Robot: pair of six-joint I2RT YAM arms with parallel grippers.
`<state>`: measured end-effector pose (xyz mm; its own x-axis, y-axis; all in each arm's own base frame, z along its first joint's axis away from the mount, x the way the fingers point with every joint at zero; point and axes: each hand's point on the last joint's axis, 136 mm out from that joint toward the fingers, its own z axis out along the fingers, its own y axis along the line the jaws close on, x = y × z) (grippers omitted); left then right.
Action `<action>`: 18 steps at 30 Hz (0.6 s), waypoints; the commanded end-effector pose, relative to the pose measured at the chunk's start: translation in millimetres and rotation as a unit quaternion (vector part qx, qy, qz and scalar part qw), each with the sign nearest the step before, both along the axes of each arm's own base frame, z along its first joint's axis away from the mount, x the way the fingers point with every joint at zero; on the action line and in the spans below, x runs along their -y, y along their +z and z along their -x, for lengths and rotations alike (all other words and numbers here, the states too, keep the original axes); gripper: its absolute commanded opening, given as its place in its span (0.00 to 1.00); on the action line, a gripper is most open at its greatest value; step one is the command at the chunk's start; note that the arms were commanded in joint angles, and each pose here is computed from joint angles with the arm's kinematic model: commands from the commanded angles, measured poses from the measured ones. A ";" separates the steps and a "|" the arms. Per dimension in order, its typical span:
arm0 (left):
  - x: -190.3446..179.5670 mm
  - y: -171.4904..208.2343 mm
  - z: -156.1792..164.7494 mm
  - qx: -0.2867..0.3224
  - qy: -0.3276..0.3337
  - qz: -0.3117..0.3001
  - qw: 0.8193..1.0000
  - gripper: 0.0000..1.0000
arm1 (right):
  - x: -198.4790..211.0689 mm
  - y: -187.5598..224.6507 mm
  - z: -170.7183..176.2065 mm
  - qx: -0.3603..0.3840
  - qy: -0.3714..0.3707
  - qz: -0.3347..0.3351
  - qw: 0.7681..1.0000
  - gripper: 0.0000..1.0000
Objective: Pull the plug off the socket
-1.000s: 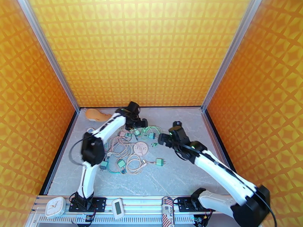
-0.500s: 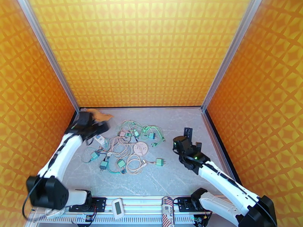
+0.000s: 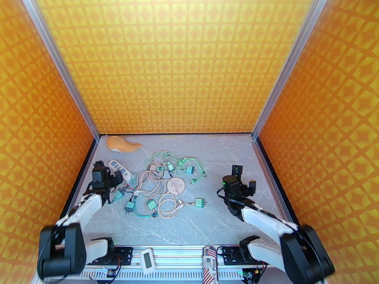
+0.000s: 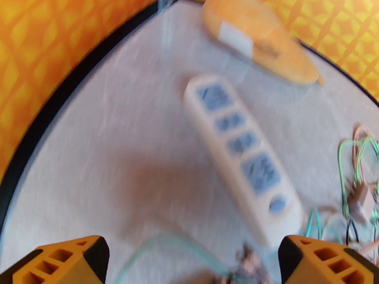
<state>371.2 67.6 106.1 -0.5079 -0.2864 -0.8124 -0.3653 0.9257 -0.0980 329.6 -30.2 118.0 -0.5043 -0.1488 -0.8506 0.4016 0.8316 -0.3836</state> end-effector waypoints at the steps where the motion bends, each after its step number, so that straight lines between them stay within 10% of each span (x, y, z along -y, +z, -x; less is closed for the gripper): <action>1: -2.3 14.3 -26.0 0.068 -0.030 -0.066 0.995 0.99 | -15.7 27.1 -31.7 0.089 0.050 -0.017 0.995 0.98; 18: 46.0 2.8 -29.7 0.152 -0.150 -0.095 0.972 0.99 | -31.3 -7.8 -67.6 0.088 0.174 -0.145 0.970 0.98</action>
